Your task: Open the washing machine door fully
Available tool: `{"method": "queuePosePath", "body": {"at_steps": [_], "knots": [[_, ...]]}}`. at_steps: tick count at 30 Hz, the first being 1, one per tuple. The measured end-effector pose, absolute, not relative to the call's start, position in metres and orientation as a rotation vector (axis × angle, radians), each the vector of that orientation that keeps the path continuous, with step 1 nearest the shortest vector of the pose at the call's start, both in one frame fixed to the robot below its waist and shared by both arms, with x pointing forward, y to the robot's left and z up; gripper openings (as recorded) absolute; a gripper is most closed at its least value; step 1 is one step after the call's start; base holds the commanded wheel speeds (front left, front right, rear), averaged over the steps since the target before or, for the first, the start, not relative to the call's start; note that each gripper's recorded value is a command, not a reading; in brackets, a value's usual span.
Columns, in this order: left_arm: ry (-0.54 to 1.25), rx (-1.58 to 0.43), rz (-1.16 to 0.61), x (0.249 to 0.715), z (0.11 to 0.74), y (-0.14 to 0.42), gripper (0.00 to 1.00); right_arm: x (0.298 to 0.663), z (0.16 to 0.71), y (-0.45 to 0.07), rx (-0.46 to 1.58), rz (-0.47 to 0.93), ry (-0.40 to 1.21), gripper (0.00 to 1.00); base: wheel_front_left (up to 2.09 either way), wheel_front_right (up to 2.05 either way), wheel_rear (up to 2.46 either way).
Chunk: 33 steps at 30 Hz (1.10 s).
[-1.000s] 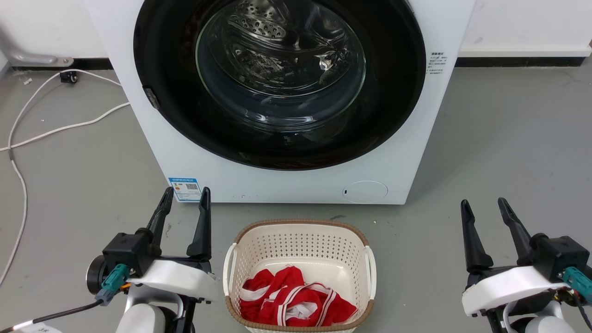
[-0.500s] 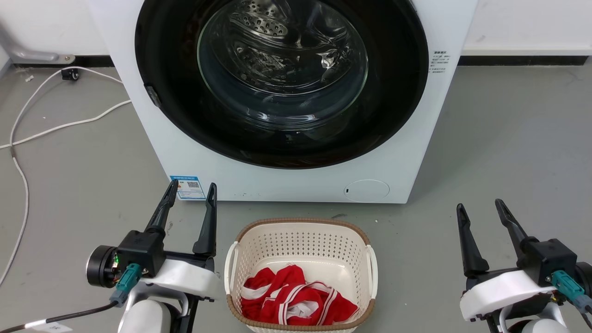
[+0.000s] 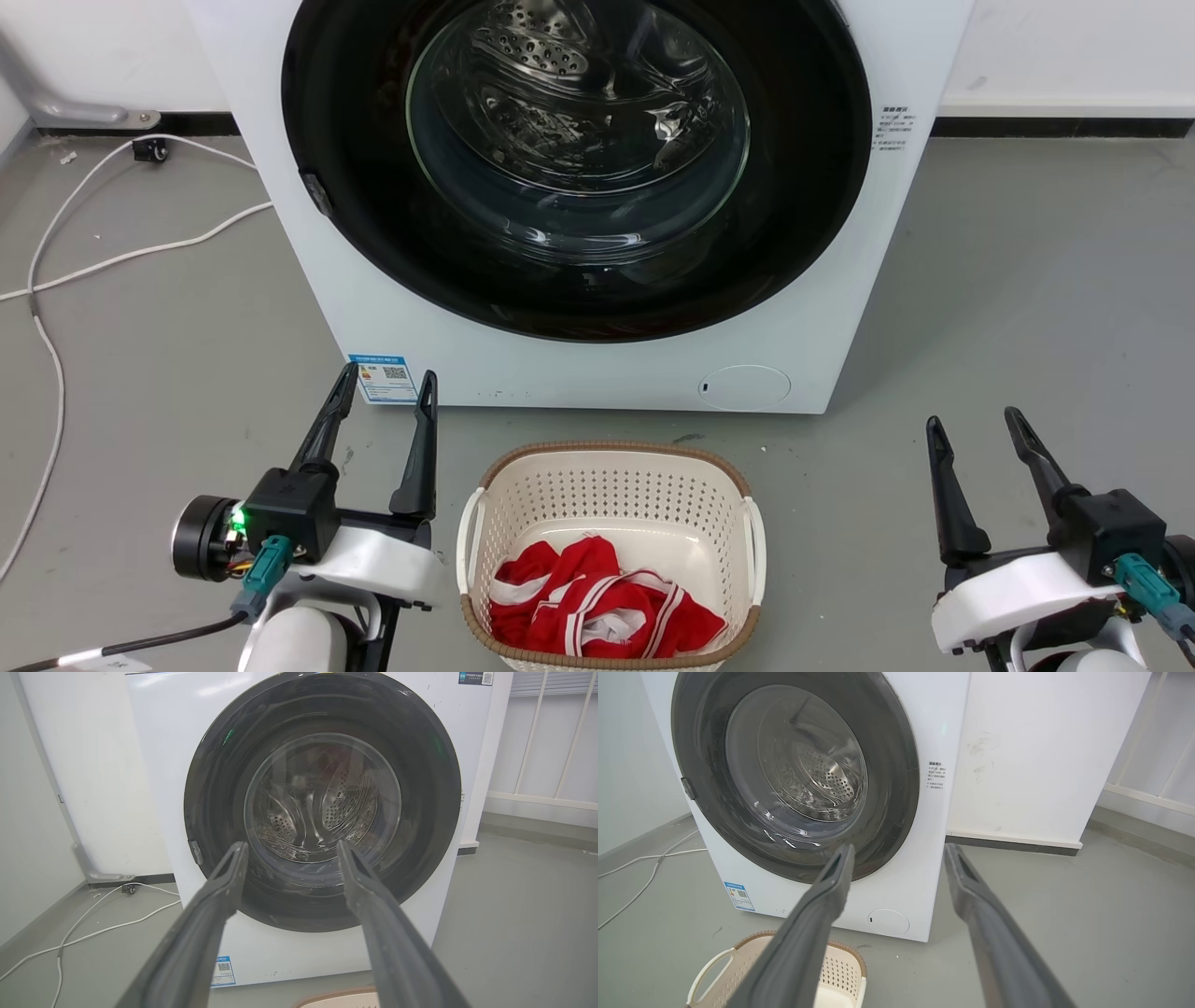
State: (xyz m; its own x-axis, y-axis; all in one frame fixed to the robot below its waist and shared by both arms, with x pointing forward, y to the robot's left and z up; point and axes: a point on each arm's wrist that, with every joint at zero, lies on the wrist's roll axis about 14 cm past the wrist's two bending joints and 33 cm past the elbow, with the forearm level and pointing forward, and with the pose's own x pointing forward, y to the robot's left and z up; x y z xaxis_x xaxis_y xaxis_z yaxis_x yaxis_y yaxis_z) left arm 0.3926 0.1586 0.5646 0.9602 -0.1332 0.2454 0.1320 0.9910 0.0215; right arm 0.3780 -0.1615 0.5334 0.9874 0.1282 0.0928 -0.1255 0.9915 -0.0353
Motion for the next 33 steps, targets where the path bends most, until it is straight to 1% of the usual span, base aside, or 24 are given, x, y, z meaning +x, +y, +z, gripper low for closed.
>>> {"method": "queuePosePath", "body": {"at_steps": [15,16,17,18,23,26,33], "knots": [[-0.245,-0.001,-0.127,0.393,0.563,0.160,1.00,0.377,0.531,-0.162,-0.019,0.125,-0.089,1.00,0.00,0.00,0.00],[-0.245,-0.001,-0.127,0.393,0.563,0.160,1.00,0.377,0.530,-0.161,-0.011,0.127,-0.088,0.84,0.00,0.00,0.00],[-0.246,-0.002,-0.127,0.393,0.563,0.159,1.00,0.377,0.530,-0.161,-0.007,0.128,-0.086,0.32,0.00,0.00,0.00],[-0.246,-0.002,-0.126,0.393,0.563,0.160,1.00,0.377,0.529,-0.161,-0.002,0.128,-0.087,0.00,0.00,0.00,0.00],[-0.245,-0.004,-0.128,0.394,0.563,0.159,1.00,0.376,0.530,-0.161,0.023,0.128,-0.092,0.00,0.00,0.00,0.00],[-0.243,-0.004,-0.128,0.394,0.562,0.159,1.00,0.376,0.535,-0.165,0.088,0.111,-0.122,0.00,0.00,0.00,0.00],[-0.241,-0.006,-0.121,0.395,0.562,0.160,1.00,0.381,0.548,-0.196,0.794,-0.013,-0.243,0.00,0.00,0.00,0.00]]}}
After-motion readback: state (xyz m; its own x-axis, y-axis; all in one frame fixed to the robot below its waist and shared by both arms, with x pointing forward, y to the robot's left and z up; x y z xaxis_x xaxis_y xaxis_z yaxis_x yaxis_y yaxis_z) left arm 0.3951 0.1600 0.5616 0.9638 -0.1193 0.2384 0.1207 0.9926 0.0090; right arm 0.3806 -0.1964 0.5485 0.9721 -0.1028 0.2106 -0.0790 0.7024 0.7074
